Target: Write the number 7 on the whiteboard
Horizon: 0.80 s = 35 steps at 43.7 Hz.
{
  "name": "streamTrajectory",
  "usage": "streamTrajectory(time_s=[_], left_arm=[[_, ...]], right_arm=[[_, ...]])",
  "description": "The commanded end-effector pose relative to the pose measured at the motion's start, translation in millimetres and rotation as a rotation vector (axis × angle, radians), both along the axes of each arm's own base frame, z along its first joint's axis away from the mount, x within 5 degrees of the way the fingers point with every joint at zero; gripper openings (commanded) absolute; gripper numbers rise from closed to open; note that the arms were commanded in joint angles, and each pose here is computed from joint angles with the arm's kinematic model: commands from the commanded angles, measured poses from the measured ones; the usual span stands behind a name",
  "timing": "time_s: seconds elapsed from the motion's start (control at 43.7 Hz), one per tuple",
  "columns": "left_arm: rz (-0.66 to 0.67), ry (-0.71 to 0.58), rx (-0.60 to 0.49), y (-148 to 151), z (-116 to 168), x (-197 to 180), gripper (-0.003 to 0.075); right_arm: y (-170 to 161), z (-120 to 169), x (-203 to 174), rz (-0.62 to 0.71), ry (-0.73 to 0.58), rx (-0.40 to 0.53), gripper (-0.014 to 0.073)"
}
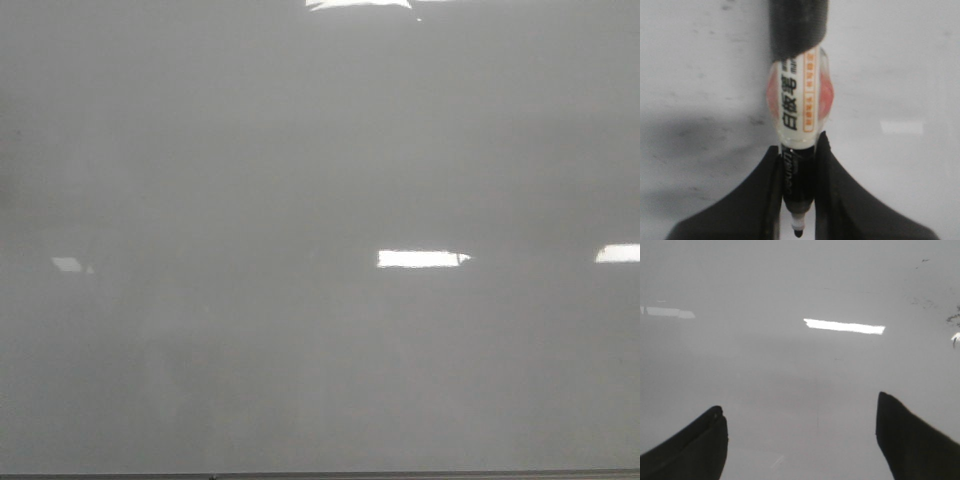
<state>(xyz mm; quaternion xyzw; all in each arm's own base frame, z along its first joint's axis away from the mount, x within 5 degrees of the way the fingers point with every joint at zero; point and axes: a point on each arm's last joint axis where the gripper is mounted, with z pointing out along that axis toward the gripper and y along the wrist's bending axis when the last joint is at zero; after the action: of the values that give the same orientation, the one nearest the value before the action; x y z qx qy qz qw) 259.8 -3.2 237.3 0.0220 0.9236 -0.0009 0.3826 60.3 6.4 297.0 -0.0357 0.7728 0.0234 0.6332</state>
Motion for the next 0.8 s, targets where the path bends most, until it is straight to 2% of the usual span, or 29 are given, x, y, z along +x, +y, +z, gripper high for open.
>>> streamTrajectory(time_s=[0.0, 0.115, 0.229, 0.321, 0.412, 0.573, 0.664, 0.779], left_arm=[[-0.094, 0.05, -0.009, -20.1, 37.0, -8.1, -0.002], [-0.302, 0.102, 0.08, -45.5, 54.8, -16.6, -0.002], [-0.566, 0.01, 0.186, -77.6, 72.1, -31.2, -0.002], [-0.787, -0.08, 0.266, -102.4, 83.3, -50.8, -0.002], [-0.967, -0.179, 0.296, -123.7, 96.3, -76.3, -0.002], [-1.138, -0.287, 0.27, -146.5, 110.7, -112.4, -0.002], [-1.221, -0.291, 0.262, -156.7, 110.7, -126.2, -0.002], [-1.293, -0.296, 0.257, -165.3, 110.2, -137.9, -0.002]], right_arm=[[0.1, 14.3, 1.5, 0.0, -0.051, 0.009, 0.0624], [1.7, 14.3, 6.4, 0.019, 0.024, 0.006, 0.0624], [7.2, 19.7, 16.1, 0.086, 0.111, -0.017, 0.0624], [17.4, 24.8, 25.1, 0.209, 0.184, -0.089, 0.0624], [35.8, 31.5, 34.9, 0.397, 0.258, -0.154, 0.0624], [69.8, 47.8, 47.1, 0.665, 0.257, -0.235, 0.0624], [88.9, 58.9, 50.6, 0.789, 0.23, -0.295, 0.0624], [110.6, 74.3, 54.0, 0.895, 0.195, -0.325, 0.0624]])
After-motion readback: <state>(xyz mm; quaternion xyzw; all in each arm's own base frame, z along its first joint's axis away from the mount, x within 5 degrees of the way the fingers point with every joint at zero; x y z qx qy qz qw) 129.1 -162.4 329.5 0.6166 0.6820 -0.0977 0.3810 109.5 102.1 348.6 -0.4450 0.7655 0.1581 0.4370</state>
